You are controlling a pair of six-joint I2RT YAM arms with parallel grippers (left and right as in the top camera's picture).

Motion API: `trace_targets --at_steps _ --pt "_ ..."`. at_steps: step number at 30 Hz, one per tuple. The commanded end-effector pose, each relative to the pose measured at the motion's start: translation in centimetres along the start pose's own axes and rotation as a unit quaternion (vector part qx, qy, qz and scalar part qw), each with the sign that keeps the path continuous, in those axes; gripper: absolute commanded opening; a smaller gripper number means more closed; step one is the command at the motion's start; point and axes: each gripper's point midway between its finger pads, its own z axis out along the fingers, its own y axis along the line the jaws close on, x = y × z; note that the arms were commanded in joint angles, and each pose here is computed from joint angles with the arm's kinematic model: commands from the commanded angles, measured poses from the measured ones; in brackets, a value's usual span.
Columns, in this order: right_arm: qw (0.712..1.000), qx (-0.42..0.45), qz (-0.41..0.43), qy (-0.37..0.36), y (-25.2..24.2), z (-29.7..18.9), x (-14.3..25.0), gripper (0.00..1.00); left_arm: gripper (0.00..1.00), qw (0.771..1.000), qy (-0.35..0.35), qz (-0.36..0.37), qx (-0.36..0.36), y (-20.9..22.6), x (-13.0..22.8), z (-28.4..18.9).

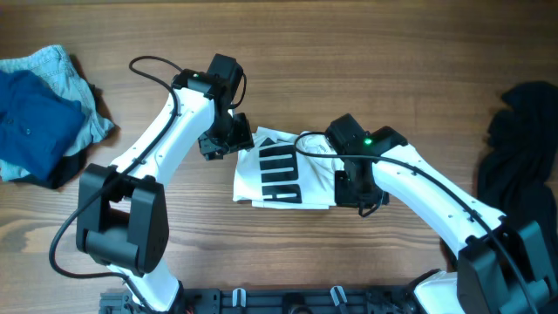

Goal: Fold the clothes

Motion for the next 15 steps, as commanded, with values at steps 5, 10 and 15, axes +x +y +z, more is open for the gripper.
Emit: trace_targets --at_steps 5,10,15 --pt "1.0 -0.008 0.006 -0.018 0.2 1.2 -0.7 0.21 0.6 1.0 0.01 0.004 -0.014 0.7 0.4 0.3" --pt "0.991 -0.059 -0.021 -0.118 2.3 -5.2 -4.6 0.22 0.6 1.0 0.013 0.004 -0.015 0.7 0.5 0.3" --pt "0.977 -0.089 -0.015 -0.195 3.7 -8.9 -7.8 0.32 0.6 1.0 0.013 0.004 -0.015 0.7 0.5 0.3"
